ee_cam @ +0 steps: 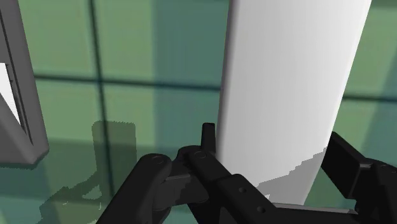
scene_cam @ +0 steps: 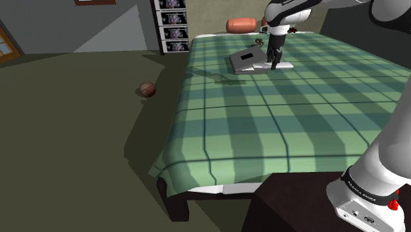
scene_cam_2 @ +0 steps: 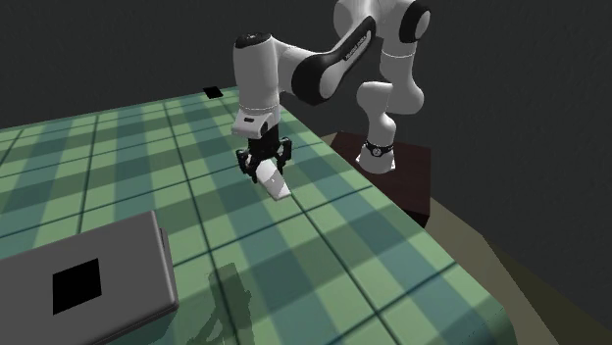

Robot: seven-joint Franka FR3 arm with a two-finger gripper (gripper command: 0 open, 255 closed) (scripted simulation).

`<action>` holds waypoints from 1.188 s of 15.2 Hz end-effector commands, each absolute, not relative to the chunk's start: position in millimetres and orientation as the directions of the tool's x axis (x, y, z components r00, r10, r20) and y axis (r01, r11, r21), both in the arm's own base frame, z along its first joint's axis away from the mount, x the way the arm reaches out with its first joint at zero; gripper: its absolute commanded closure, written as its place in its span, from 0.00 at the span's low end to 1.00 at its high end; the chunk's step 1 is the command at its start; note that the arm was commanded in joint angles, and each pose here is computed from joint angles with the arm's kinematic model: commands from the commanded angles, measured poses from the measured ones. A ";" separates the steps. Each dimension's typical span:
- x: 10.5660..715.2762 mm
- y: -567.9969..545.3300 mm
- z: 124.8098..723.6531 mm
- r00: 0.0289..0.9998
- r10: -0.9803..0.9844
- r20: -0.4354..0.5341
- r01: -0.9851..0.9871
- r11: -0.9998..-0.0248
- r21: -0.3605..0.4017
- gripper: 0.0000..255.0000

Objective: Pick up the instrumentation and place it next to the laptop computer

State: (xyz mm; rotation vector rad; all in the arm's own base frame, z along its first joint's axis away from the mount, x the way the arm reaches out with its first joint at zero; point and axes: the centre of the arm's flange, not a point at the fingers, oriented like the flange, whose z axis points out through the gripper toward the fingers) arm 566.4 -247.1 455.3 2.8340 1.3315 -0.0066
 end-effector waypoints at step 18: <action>642.8 -393.6 428.4 0.637 0.771 -0.008 0.771 -0.637 0.008 1.00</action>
